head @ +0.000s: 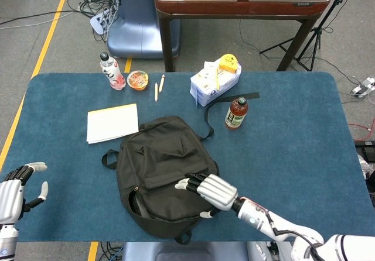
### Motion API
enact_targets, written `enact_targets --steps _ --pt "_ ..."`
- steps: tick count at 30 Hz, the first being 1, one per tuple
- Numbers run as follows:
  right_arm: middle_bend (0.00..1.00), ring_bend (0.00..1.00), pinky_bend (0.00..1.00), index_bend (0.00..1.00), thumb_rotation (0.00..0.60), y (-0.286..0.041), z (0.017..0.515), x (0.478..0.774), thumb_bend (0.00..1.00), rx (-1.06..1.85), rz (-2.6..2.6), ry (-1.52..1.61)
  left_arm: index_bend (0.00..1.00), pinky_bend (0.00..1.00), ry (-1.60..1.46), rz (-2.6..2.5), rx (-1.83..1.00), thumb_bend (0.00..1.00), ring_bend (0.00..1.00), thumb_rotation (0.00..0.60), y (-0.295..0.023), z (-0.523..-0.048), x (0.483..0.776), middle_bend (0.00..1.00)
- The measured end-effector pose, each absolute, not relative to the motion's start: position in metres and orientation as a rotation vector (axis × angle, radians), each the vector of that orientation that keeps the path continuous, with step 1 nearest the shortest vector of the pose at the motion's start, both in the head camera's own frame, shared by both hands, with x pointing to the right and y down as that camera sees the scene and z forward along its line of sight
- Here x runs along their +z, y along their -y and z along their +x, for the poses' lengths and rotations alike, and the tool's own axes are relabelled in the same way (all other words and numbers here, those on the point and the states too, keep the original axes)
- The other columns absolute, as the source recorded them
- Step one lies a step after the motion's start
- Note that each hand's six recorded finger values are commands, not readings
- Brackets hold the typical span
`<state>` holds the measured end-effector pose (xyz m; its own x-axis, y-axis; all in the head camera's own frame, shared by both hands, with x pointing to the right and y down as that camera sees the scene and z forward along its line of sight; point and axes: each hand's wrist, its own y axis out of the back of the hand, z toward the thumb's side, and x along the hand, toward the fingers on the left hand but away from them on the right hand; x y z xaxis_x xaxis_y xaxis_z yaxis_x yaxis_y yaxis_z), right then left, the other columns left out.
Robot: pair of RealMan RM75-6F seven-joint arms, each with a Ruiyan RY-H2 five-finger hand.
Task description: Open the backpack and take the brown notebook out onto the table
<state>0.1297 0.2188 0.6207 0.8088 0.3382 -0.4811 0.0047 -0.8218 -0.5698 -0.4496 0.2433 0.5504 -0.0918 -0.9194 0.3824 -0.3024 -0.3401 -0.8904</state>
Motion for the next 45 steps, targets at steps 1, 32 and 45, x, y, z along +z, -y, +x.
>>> enact_targets --steps 1,32,45 --pt "0.16 0.07 0.22 0.17 0.6 -0.219 0.127 0.621 0.0 0.784 -2.437 0.249 0.34 0.25 -1.336 -1.636 -1.458 0.41 0.26 0.6 -0.243 -0.449 0.55 0.3" --pt "0.17 0.07 0.22 0.17 0.6 -0.216 0.082 0.663 0.05 0.837 -2.433 0.202 0.34 0.25 -1.351 -1.641 -1.48 0.41 0.26 0.6 -0.247 -0.457 0.554 0.3" --pt "0.2 0.07 0.22 0.17 0.6 -0.185 0.096 0.659 0.07 0.9 -2.416 0.286 0.34 0.25 -1.347 -1.654 -1.48 0.41 0.26 0.6 -0.245 -0.456 0.557 0.3"
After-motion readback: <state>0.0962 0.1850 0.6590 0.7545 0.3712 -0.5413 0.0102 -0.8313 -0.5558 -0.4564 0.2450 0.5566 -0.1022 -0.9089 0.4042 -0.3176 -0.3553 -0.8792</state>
